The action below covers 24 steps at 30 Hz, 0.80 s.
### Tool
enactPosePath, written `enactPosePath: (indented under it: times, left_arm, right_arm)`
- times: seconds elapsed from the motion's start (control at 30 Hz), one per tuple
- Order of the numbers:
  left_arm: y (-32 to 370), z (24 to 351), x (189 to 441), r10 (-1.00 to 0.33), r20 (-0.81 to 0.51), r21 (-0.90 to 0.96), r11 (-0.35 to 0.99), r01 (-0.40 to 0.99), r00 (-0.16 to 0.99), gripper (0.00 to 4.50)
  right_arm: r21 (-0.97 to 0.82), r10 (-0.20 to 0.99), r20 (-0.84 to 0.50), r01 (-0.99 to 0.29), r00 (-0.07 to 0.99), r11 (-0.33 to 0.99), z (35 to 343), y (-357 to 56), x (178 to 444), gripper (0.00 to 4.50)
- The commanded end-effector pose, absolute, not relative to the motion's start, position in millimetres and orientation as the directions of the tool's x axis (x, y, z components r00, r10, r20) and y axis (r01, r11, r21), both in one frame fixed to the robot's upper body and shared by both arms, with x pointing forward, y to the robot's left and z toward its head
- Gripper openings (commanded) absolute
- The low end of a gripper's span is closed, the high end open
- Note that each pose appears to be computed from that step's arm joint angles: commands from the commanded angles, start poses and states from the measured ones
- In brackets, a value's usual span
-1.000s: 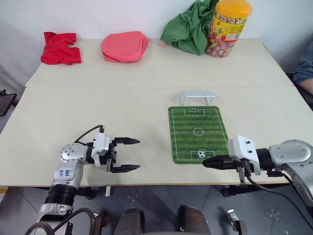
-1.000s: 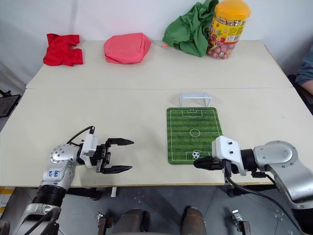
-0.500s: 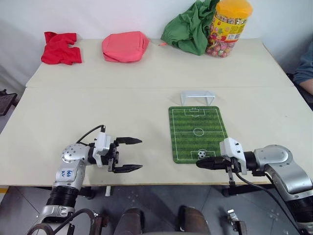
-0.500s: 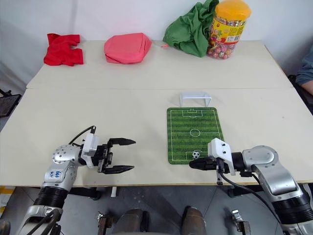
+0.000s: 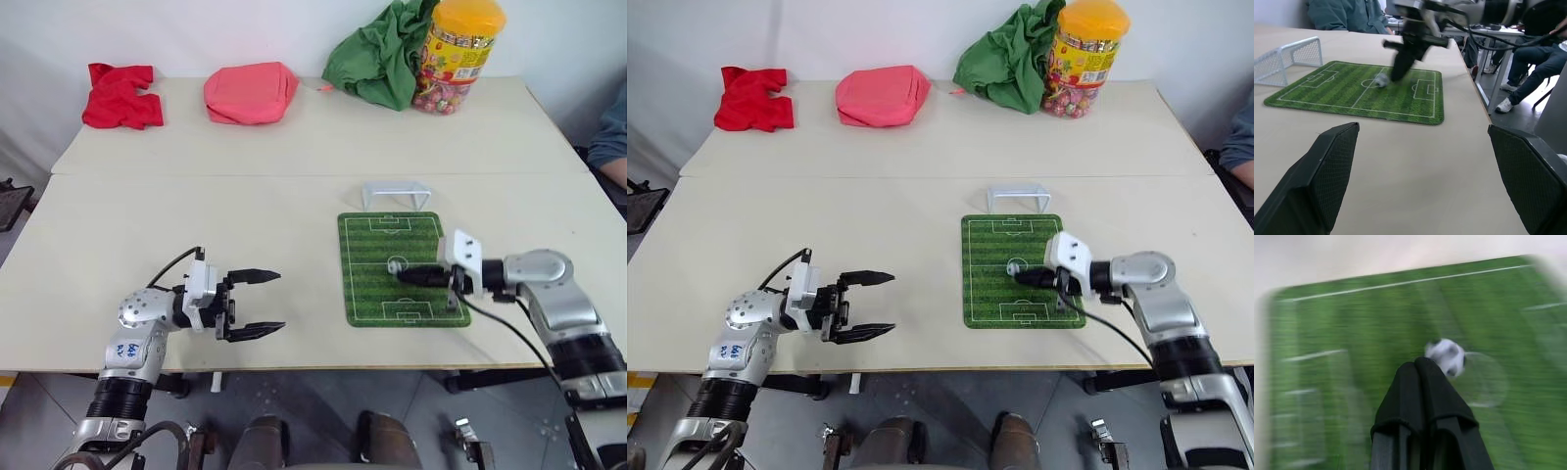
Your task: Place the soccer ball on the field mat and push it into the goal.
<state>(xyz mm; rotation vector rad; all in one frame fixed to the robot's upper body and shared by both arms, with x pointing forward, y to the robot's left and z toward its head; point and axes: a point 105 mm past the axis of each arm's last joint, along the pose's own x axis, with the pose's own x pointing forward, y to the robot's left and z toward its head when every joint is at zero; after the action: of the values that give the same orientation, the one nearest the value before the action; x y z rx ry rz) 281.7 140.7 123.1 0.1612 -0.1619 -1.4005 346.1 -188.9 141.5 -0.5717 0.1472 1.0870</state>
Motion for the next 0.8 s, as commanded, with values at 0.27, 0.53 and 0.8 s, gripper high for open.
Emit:
enactPosePath:
  times: [0.27, 0.53, 0.8]
  left_arm:
    - [146.5, 131.3, 300.3, -0.97, 0.034, 0.263, 0.241, 0.934, 0.241, 4.5]
    - [151.5, 137.5, 329.6, -0.92, 0.067, 0.282, 0.39, 0.877, 0.387, 4.5]
    - [170.8, 149.8, 354.5, -0.834, 0.12, 0.26, 0.55, 0.794, 0.538, 4.5]
  right_arm:
    - [-0.416, 0.809, -0.249, -0.813, 0.532, 0.407, 184.5, -195.1, 335.0, 0.03]
    - [-0.367, 0.755, -0.341, -0.818, 0.561, 0.443, 175.8, -238.6, 322.2, 0.03]
    - [-0.331, 0.671, -0.324, -0.745, 0.667, 0.58, 186.5, -295.7, 319.9, 0.03]
